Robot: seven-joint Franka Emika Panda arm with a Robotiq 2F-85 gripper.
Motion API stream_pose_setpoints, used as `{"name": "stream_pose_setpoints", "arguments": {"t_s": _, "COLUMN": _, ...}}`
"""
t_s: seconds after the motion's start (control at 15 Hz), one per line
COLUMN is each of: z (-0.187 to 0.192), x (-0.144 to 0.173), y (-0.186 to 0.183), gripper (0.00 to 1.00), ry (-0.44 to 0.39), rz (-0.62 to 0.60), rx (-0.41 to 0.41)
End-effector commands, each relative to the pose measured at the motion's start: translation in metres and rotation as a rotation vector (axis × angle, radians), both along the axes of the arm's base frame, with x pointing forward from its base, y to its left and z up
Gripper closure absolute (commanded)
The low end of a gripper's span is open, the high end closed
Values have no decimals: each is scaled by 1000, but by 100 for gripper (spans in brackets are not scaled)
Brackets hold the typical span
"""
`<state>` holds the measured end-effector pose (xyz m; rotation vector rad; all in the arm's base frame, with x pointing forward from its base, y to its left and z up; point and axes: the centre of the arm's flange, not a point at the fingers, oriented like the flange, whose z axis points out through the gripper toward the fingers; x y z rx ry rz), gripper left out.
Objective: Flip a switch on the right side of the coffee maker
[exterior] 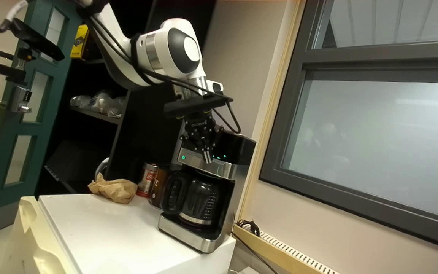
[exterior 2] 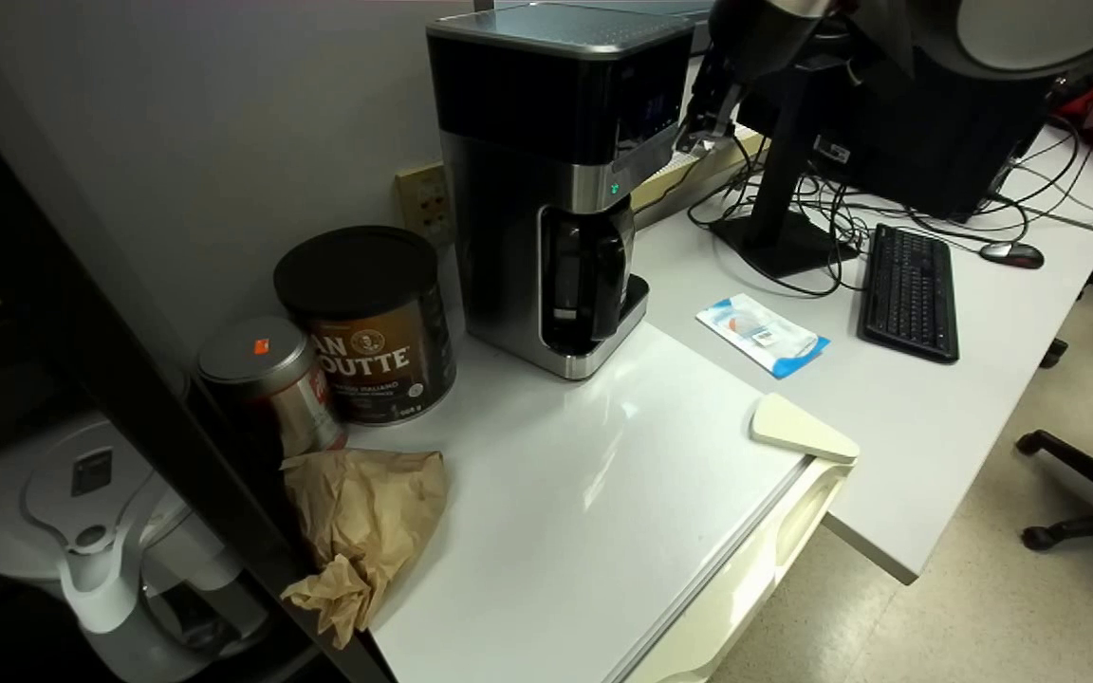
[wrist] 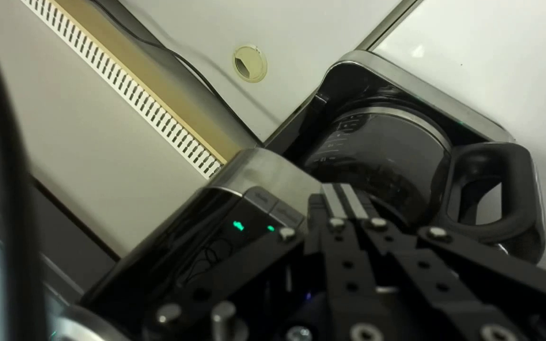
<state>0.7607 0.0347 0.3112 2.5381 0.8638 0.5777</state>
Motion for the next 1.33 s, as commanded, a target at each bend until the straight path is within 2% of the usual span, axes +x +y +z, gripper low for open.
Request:
{"name": "stream_pose_setpoints", "arguments": {"t_s": 0.0, "z": -2, "x": 18, "y": 6, "gripper": 100, "ry": -41, "rz": 6, "rx": 5}}
{"name": "stream_pose_setpoints", "arguments": {"t_s": 0.67, "z": -5, "x": 19, "y": 4, "gripper": 100, "ry": -42, "rz": 9, "rx": 6}}
{"name": "stream_pose_setpoints", "arguments": {"t_s": 0.8, "z": -3, "x": 8, "y": 4, "gripper": 100, "ry": -46, "rz": 15, "rx": 4}}
{"name": "stream_pose_setpoints", "arguments": {"t_s": 1.27, "z": -10, "x": -67, "y": 7, "gripper": 100, "ry": -49, "rz": 90, "rx": -62}}
